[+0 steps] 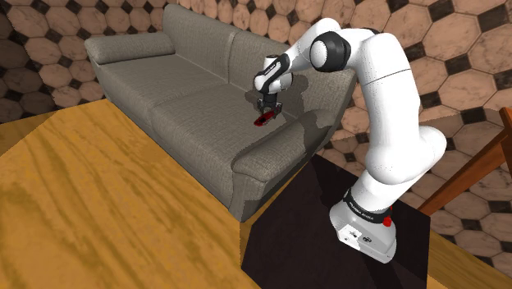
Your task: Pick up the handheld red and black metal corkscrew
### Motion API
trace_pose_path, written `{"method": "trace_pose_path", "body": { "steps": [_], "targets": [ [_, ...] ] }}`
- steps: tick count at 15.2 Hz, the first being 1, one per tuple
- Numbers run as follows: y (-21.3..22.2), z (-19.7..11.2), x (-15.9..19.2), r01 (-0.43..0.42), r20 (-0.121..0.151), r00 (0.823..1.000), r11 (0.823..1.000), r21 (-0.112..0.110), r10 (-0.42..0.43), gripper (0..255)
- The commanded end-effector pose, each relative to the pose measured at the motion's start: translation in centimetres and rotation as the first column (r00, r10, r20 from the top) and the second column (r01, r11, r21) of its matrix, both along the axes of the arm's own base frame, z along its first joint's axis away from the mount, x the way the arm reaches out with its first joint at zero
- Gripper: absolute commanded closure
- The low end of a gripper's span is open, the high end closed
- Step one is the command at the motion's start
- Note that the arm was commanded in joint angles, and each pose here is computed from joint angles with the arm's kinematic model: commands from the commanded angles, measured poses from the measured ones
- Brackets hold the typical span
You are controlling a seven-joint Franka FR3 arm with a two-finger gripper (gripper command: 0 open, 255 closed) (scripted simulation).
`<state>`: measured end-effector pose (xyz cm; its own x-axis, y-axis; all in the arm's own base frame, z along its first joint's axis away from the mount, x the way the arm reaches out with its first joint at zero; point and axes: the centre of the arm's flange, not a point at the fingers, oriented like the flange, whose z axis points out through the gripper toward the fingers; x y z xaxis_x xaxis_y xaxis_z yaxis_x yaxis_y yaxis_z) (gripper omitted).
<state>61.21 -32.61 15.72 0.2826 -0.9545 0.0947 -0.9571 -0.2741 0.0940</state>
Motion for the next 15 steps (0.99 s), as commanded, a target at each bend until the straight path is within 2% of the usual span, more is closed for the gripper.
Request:
{"method": "trace_pose_path", "body": {
  "steps": [1,15],
  "targets": [
    [0.1,0.0,0.0,-0.001,-0.002,1.000,1.000,0.001,0.001,255],
    [0.1,7.3,0.0,-0.001,-0.002,1.000,1.000,0.001,0.001,255]
  ]
}}
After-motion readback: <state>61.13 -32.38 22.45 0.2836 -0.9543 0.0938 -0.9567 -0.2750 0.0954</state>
